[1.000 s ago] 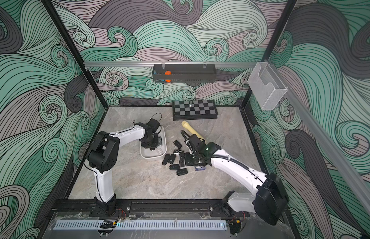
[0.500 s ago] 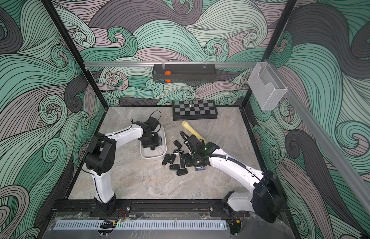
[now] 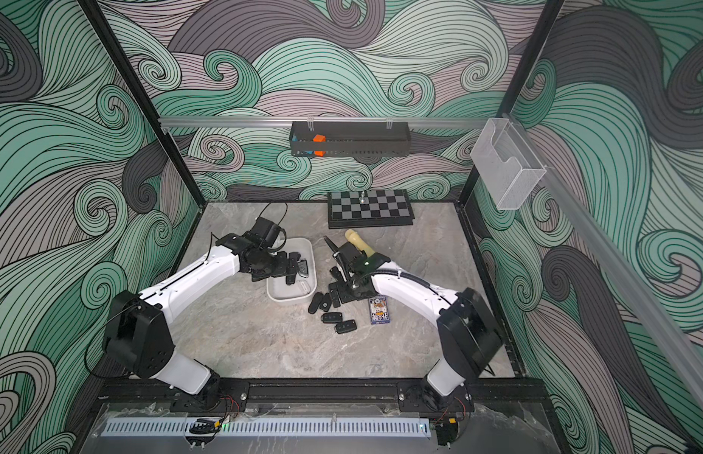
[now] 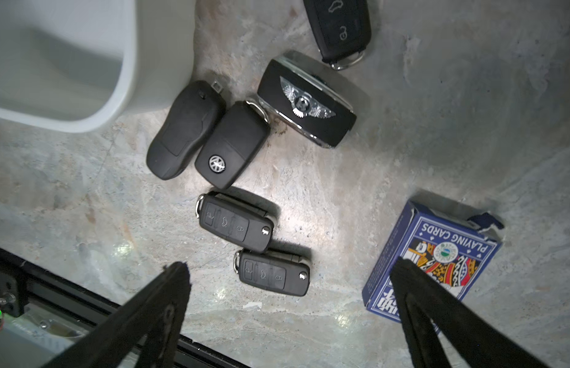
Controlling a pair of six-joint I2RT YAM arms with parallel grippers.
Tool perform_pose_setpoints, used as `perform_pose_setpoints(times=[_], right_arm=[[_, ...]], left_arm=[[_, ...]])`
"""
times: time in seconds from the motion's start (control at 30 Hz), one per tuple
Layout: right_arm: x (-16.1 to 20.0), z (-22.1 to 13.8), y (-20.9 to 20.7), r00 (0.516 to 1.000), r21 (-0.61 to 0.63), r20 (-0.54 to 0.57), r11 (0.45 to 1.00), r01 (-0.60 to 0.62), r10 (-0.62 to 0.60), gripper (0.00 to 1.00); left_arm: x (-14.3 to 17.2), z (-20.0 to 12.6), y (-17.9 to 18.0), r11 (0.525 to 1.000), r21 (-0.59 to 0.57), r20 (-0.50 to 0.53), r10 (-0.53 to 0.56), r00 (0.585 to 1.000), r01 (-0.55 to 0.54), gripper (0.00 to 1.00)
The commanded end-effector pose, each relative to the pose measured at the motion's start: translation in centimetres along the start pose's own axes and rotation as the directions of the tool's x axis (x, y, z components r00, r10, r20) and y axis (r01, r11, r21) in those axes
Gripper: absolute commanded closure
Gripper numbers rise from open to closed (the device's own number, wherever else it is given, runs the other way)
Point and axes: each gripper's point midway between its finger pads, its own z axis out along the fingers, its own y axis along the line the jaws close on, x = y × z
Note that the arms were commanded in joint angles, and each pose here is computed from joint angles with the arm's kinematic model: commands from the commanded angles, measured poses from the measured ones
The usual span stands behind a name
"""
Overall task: Place the car key into the storage box
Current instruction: Pick up the car key from the center of the board.
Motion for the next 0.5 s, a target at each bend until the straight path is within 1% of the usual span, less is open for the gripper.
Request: perform_pose_setpoints(times=[0.0,0.03,0.2,0.27,0.33,0.4,0.47], right_arm=[[-2.6,0.7,0.5,0.997,-0.01,0.031,0.998,0.066,-0.065,0.04],[-3.2,1.2,0.6,0.997,-0.011,0.029,0.997,0.074,-0.074,0.05],[-6.8,3.0,0.9,0.994,-0.031,0.029,0.994,0.105,-0.104,0.15],[-8.1,3.6,0.7,0.994,-0.04,0.034,0.994,0.105,-0.103,0.16],[-9.2,3.9,0.4,0.994,-0.049,0.039,0.993,0.105,-0.103,0.17],[-9.8,4.4,0.3,0.992,-0.052,0.039,0.992,0.118,-0.116,0.17],[-10.1,5.0,0.0,0.991,-0.043,0.025,0.991,0.129,-0.128,0.17]], left_arm=[[1.5,-1.5,1.0,0.999,0.004,-0.007,-0.033,0.999,0.033,0.01],[1.7,-1.8,1.3,0.999,0.003,0.004,-0.037,0.999,0.037,0.01],[1.6,-4.2,2.4,0.999,0.021,0.124,-0.052,0.991,0.049,0.01],[1.2,-4.9,2.6,0.999,0.03,0.192,-0.042,0.98,0.037,0.01],[0.5,-5.5,3.0,0.999,0.038,0.271,-0.048,0.961,0.039,0.01],[0.2,-5.9,3.4,0.997,0.046,0.296,-0.073,0.952,0.062,0.01],[0.1,-6.2,3.5,0.996,0.058,0.296,-0.086,0.951,0.072,0.01]])
